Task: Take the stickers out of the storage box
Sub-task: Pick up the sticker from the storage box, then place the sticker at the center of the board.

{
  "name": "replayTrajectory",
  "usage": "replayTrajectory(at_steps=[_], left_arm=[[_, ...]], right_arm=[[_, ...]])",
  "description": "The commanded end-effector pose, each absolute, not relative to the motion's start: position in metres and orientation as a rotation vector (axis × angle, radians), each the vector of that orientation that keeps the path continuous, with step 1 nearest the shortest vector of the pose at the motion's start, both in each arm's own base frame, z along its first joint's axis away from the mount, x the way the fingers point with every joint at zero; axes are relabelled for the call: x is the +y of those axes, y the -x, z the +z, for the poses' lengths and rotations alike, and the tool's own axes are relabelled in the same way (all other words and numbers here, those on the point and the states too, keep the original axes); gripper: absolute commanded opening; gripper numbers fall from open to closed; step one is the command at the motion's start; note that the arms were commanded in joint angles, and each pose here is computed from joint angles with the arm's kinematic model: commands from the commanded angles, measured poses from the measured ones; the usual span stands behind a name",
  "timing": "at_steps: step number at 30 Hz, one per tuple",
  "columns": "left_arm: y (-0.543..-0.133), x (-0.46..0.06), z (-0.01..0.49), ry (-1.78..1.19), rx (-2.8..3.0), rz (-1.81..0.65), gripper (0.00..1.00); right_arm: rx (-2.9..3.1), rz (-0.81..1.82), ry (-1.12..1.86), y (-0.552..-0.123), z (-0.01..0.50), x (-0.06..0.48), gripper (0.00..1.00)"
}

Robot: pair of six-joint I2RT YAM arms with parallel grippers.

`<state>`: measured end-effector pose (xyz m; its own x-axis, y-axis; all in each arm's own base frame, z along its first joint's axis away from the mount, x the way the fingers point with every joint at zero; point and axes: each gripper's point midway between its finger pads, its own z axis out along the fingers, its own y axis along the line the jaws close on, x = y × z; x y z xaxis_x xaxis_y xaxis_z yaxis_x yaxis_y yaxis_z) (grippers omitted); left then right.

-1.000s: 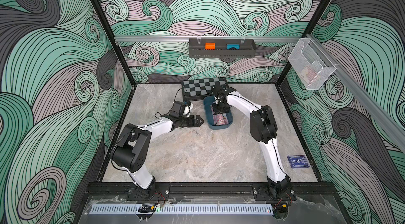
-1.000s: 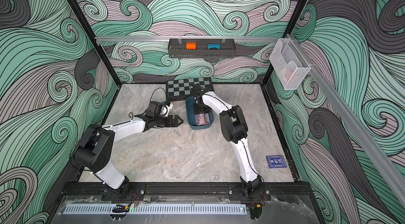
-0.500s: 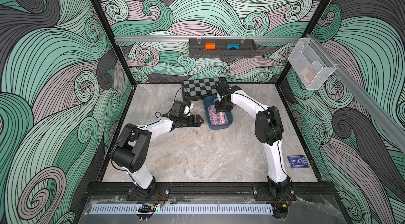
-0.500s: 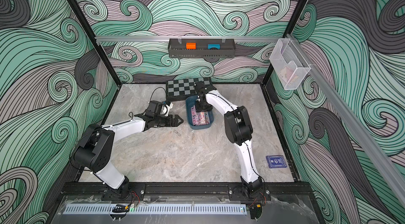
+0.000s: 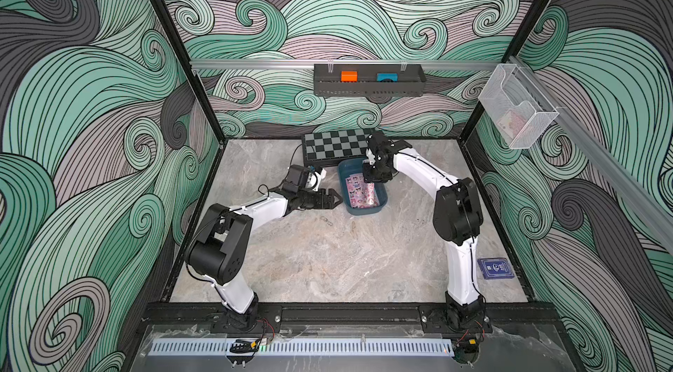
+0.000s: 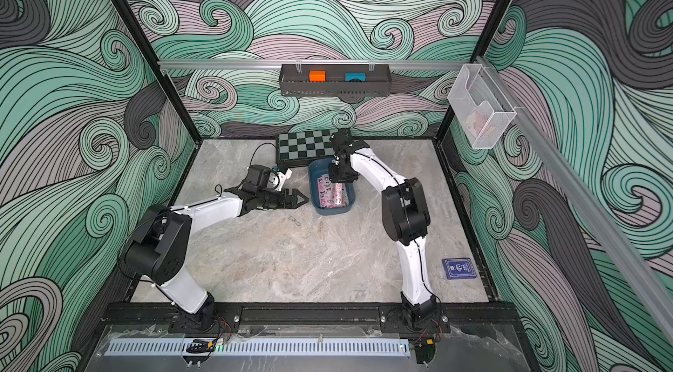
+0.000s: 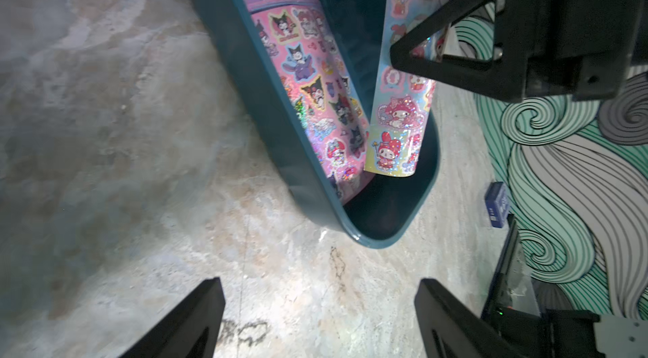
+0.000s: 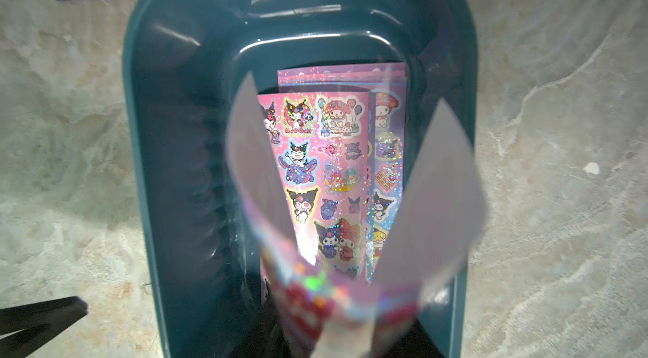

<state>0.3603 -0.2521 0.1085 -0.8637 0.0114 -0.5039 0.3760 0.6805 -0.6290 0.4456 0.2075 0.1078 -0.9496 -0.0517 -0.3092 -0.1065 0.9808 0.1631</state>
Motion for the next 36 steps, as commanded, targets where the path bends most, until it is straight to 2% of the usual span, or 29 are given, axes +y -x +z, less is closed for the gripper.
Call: replayTrajectory(at_steps=[1,8,17,23,27,30,34,36], left_arm=[[-0.371,-0.273,0.154,-0.350,2.311,-1.184,0.90],[-0.375,-0.287,0.205,-0.413,2.220,-1.280,0.86],[-0.354,-0.287,0.216,-0.452,2.194,-1.358,0.83],[-0.348,-0.285,0.216,-0.463,2.192,-1.367,0.82],[-0.345,-0.289,0.219,-0.479,2.187,-1.403,0.77],[-0.343,-0.290,0.219,-0.490,2.184,-1.423,0.68],[-0.340,-0.294,0.224,-0.511,2.173,-1.478,0.42],[-0.340,-0.294,0.223,-0.512,2.173,-1.483,0.39]], right_arm=[[2.754,0.390,0.101,-0.446,0.143,0.214,0.40],[2.716,0.681,0.119,-0.434,0.178,0.226,0.41],[2.603,1.184,0.220,-0.412,0.218,0.277,0.38],[2.581,1.225,0.261,-0.403,0.229,0.288,0.39],[2.571,1.235,0.264,-0.403,0.233,0.290,0.39],[2.571,1.241,0.261,-0.404,0.233,0.292,0.39],[2.579,1.253,0.267,-0.405,0.229,0.299,0.39],[2.580,1.253,0.270,-0.407,0.228,0.301,0.39]])
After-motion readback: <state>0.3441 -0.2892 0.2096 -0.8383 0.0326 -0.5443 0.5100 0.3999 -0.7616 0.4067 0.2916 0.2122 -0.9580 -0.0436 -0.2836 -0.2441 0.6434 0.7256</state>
